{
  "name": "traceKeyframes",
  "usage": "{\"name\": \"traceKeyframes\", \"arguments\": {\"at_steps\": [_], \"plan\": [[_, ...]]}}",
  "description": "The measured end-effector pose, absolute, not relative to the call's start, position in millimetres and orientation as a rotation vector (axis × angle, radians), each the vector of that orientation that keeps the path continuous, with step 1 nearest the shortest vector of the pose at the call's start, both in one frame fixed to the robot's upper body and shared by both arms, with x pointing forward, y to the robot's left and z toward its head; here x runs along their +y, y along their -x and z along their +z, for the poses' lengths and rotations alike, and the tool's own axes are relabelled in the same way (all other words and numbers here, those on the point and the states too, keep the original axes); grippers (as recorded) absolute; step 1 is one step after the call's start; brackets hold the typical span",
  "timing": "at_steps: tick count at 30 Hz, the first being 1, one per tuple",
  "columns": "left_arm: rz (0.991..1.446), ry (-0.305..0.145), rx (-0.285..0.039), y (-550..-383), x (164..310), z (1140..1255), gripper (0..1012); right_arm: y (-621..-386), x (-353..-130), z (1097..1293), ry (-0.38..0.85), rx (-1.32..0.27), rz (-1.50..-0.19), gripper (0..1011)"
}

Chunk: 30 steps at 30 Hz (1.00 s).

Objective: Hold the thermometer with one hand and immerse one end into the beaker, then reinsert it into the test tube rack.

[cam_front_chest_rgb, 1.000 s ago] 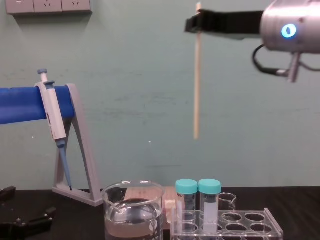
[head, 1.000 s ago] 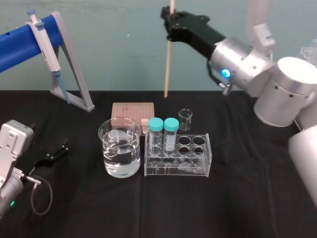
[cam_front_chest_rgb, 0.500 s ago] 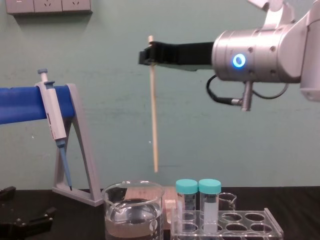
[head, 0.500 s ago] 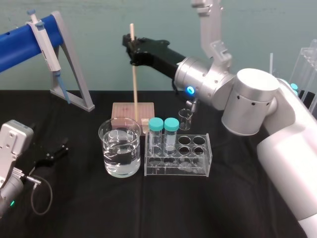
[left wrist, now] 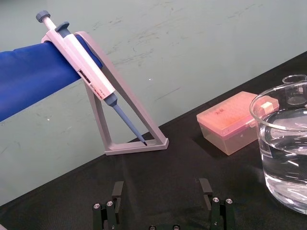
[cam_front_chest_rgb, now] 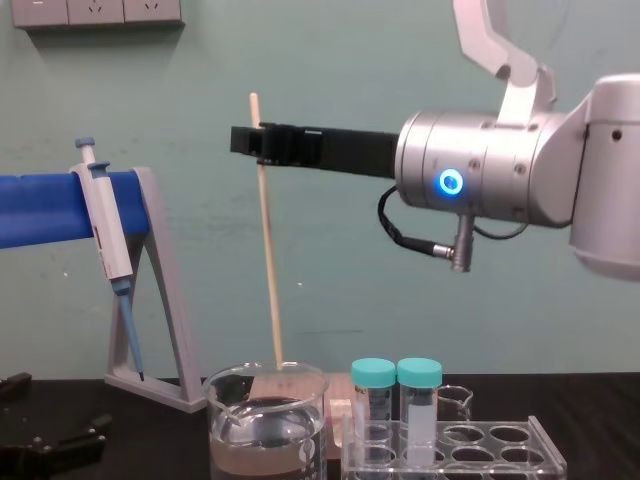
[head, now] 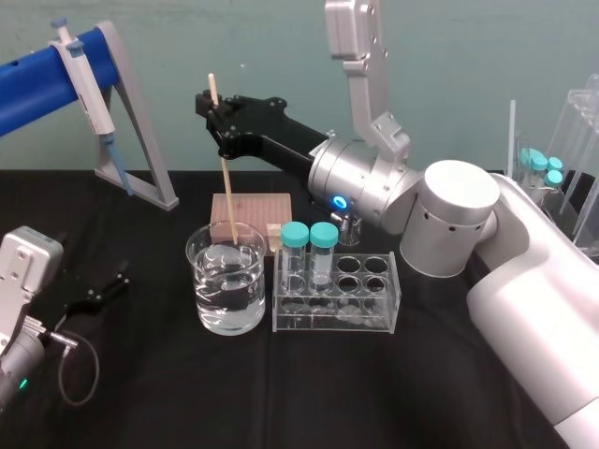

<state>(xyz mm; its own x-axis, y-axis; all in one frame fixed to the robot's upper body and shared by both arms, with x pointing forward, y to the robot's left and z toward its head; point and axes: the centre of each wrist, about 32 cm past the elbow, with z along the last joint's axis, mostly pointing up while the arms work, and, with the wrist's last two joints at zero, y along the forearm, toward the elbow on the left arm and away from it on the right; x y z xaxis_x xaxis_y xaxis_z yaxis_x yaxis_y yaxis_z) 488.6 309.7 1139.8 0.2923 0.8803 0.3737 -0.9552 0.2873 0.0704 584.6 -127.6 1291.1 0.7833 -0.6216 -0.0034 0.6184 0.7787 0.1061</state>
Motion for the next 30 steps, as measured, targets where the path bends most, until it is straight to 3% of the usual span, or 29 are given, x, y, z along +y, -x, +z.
{"name": "traceKeyframes", "arguments": {"at_steps": [12, 30], "plan": [[1.248, -0.305, -0.285, -488.6, 309.7, 1139.8, 1004, -595, -125, 1266.9, -0.124, -0.079, -0.655, 53], [1.248, -0.305, -0.285, -488.6, 309.7, 1139.8, 1004, -601, -119, 1247.8, -0.121, -0.047, -0.646, 53]]}}
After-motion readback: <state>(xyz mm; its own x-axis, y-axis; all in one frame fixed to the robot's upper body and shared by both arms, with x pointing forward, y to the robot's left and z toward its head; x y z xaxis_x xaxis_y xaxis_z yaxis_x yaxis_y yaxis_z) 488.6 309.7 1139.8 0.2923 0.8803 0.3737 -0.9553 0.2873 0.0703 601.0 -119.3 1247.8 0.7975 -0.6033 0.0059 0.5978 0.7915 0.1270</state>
